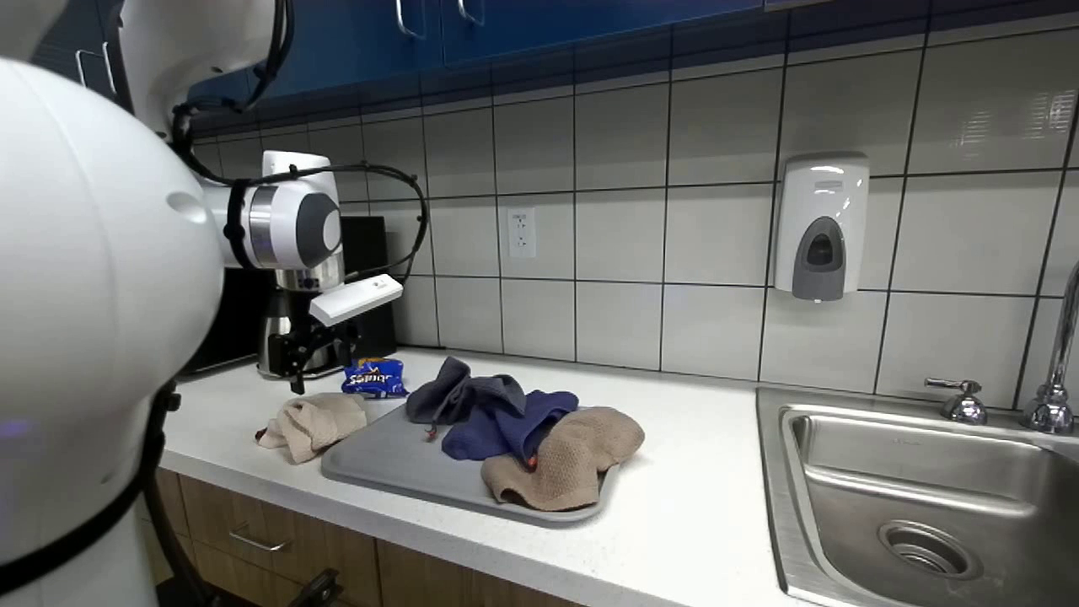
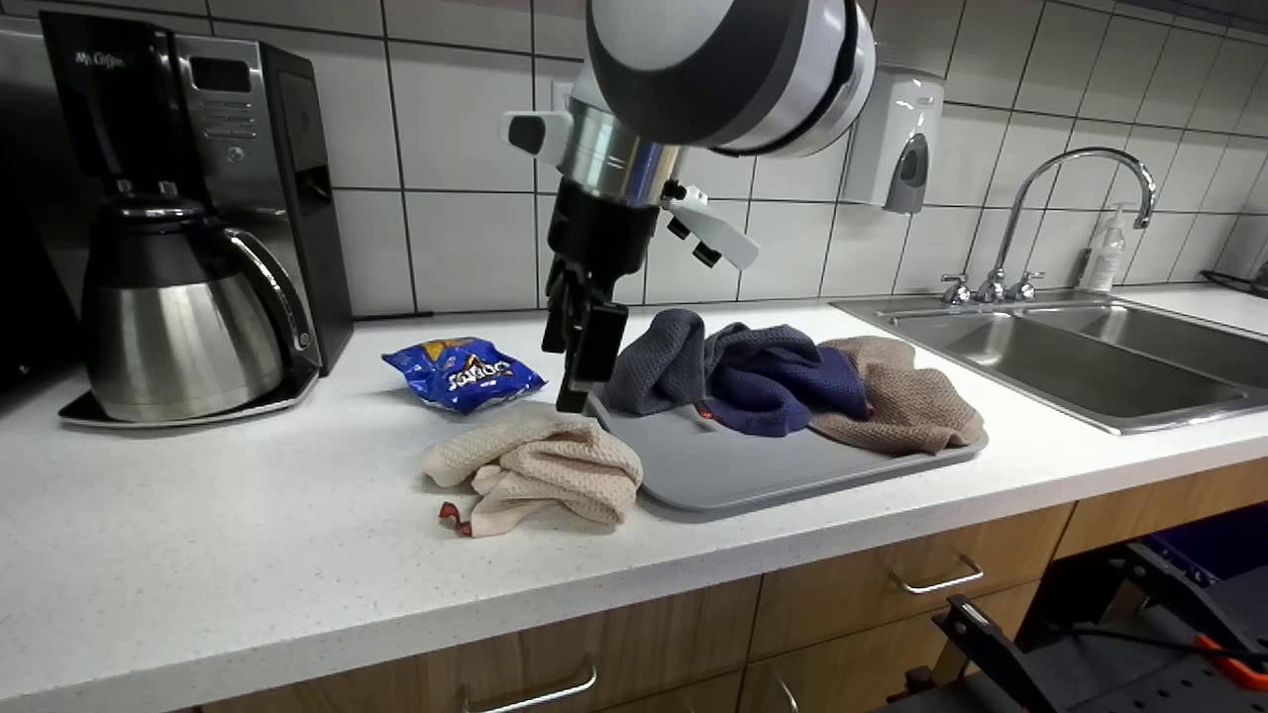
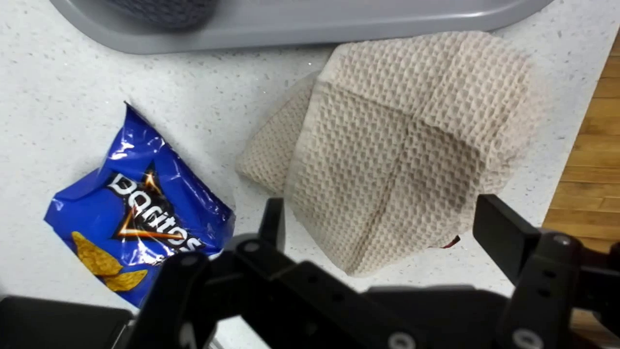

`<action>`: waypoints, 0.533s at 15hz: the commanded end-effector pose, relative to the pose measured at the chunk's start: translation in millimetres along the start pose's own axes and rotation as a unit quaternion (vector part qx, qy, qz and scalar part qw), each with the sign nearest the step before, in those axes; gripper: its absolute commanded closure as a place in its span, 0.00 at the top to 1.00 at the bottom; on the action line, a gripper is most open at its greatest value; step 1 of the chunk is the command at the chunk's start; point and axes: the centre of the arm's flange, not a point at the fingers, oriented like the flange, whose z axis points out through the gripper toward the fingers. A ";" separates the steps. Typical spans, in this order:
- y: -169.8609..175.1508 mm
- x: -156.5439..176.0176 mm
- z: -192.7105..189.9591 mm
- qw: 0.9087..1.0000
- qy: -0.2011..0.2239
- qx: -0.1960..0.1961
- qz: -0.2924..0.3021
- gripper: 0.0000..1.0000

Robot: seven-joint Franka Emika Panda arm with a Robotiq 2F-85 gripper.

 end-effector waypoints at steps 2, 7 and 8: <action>-6.5 -10.1 -17.9 1.000 -0.005 0.019 -0.018 1.00; -4.3 -17.0 -1.8 0.999 -0.013 0.045 -0.009 1.00; -4.7 -17.5 0.7 0.999 -0.015 0.049 -0.008 1.00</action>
